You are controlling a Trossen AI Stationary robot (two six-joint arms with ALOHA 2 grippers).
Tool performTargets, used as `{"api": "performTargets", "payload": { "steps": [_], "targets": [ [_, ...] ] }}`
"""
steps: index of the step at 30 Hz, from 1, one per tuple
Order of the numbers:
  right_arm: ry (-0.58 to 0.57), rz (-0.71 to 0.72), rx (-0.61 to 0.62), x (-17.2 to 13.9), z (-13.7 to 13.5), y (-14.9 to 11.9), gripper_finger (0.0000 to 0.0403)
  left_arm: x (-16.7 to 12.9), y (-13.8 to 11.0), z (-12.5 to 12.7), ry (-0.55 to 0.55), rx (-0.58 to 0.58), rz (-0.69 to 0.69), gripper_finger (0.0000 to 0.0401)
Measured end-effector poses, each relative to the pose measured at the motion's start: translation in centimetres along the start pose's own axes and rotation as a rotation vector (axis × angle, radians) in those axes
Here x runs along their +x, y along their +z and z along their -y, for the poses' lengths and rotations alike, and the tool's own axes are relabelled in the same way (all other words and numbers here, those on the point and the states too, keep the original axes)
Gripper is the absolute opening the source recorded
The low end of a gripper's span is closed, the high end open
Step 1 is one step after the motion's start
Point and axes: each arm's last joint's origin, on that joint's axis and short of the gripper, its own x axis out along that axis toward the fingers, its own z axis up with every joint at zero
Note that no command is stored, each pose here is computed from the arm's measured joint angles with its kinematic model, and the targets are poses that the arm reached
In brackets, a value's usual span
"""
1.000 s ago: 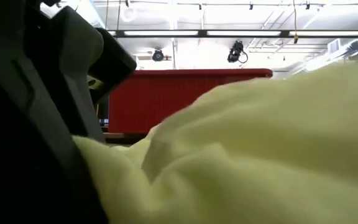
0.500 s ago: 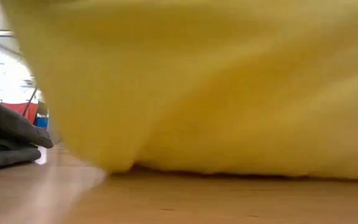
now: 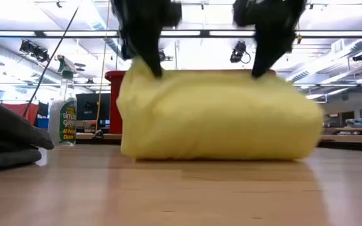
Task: Fold laundry
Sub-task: Fold the yellow shirt, then stack the yellow shirt on top of the dark blue shorts
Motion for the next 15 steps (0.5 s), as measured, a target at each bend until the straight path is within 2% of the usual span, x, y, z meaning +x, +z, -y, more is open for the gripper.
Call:
{"api": "performTargets", "payload": {
  "steps": [4,7,11,15],
  "targets": [
    [0.096,-0.069,0.081,3.8,3.7,0.8,0.0002,2.5,1.6,-4.0,0.069,-0.095,-0.030,0.0027],
    [0.123,-0.037,0.143,5.8,5.9,1.1,0.0020,4.4,2.3,-6.8,0.115,-0.169,-0.055,0.0059],
    [0.108,0.011,0.243,7.5,8.7,1.5,0.0067,5.6,3.1,-10.4,0.158,-0.297,-0.053,0.0117],
    [0.020,0.065,0.324,8.1,11.2,2.0,0.0121,5.9,3.8,-13.5,0.183,-0.384,-0.005,0.0171]
  ]
}}
